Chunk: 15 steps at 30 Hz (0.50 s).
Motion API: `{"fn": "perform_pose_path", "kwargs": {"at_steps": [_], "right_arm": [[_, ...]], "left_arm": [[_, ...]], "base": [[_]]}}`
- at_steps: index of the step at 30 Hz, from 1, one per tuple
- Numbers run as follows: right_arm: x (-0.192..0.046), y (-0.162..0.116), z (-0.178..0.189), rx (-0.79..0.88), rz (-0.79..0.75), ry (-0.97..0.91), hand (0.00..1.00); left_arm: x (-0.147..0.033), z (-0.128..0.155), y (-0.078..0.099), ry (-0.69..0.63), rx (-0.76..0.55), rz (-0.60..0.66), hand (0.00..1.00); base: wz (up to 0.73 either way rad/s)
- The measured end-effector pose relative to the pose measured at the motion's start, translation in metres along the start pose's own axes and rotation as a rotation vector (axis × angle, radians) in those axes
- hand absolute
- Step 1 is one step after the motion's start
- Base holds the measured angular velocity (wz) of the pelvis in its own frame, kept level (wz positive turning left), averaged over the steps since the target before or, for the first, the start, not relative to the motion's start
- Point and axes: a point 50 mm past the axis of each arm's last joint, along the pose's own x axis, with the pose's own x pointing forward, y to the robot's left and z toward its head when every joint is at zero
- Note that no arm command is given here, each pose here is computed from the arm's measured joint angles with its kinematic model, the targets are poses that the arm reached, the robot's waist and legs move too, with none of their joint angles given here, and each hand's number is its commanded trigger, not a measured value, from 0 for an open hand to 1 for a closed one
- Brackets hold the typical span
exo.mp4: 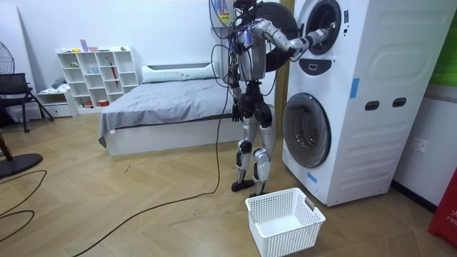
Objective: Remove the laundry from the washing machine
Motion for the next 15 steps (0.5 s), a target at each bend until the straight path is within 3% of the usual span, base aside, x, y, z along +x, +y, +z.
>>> {"fn": "perform_pose_path", "kwargs": {"at_steps": [9,15], "right_arm": [[0.025,0.009,0.007,-0.257,0.080,0.059,0.00],[0.031,0.010,0.003,-0.302,0.102,0.106,0.00]], "left_arm": [[0.004,-0.008,0.012,0.058,0.035,-0.007,0.00],[0.006,-0.005,0.012,0.059,0.034,-0.026,0.00]], "base": [[0.09],[0.02]]}}
